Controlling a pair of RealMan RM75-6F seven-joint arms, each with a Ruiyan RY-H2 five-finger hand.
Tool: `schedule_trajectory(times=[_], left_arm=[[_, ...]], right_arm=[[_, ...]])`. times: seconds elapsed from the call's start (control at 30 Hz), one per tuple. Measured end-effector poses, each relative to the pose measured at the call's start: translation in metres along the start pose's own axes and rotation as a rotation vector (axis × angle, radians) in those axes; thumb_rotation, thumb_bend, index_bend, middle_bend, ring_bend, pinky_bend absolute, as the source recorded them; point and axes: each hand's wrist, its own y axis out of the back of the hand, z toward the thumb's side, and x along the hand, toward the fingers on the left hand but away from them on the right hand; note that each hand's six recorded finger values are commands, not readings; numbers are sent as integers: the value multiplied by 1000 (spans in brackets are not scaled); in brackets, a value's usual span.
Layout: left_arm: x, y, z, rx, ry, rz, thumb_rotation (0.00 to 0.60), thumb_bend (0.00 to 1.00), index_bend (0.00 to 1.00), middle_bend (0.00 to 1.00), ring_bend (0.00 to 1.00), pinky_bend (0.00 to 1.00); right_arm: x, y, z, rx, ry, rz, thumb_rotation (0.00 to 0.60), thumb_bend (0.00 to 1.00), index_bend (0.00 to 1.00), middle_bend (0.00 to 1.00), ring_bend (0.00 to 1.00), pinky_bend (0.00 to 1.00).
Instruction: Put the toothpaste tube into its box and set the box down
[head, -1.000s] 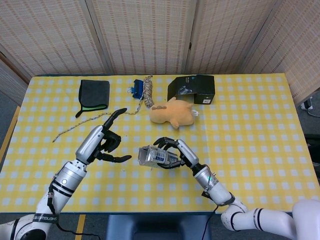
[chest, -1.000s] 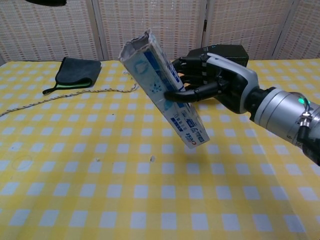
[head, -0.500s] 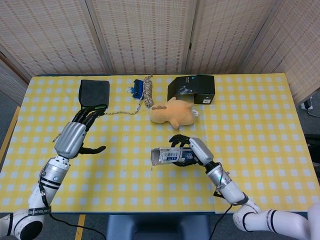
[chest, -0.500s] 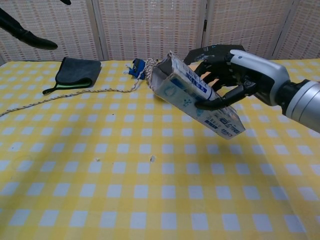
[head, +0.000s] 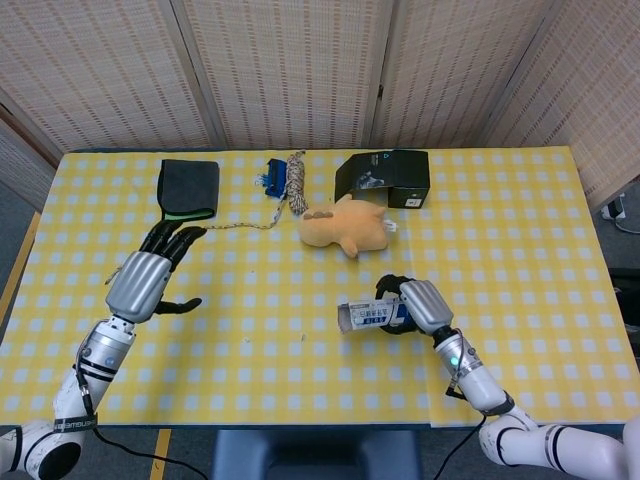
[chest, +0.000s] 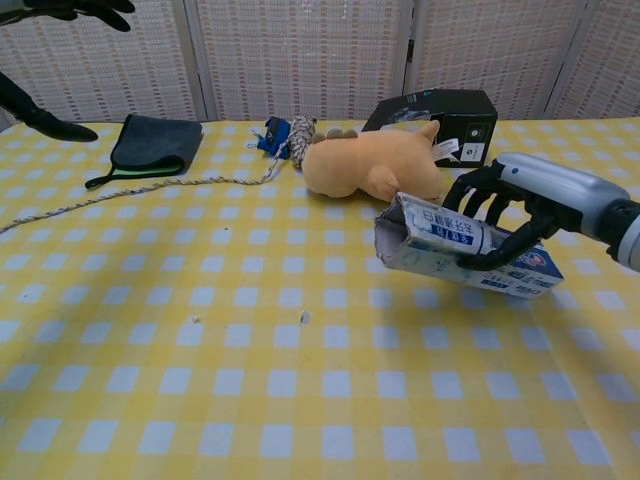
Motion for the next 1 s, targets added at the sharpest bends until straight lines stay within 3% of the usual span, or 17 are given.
schedule_trajectory(times=[0.07, 0.13, 0.23, 0.37, 0.57, 0.8, 1.0], left_arm=[[-1, -1, -1, 7, 2, -11, 600, 158, 86, 141, 44, 55], [-2, -2, -2, 22, 3, -24, 600, 158, 53, 126, 35, 48], [-4, -5, -5, 48, 6, -58, 600, 158, 33, 104, 19, 40], [-8, -8, -10, 79, 11, -85, 600, 159, 33, 90, 11, 37], [-16, -4, -18, 107, 25, -44, 600, 159, 33, 87, 7, 17], [-60, -6, -72, 243, 160, -16, 600, 159, 28, 54, 0, 0], [-102, -14, -105, 241, 255, -27, 600, 159, 0, 38, 0, 0]], right_arm=[[-1, -4, -1, 4, -6, 8, 600, 231, 401, 245, 303, 385], [-3, -7, 0, 5, -6, 22, 600, 231, 200, 135, 233, 321], [-4, -10, 1, 8, -3, 44, 600, 231, 18, 19, 118, 210], [-3, -9, 3, 23, 3, 68, 600, 230, 0, 0, 35, 104], [6, 4, 7, 45, 21, 60, 600, 231, 0, 0, 1, 29], [38, 43, 0, 275, 32, -122, 600, 231, 0, 0, 0, 0], [102, 70, -28, 461, -71, -230, 600, 231, 0, 0, 0, 0]])
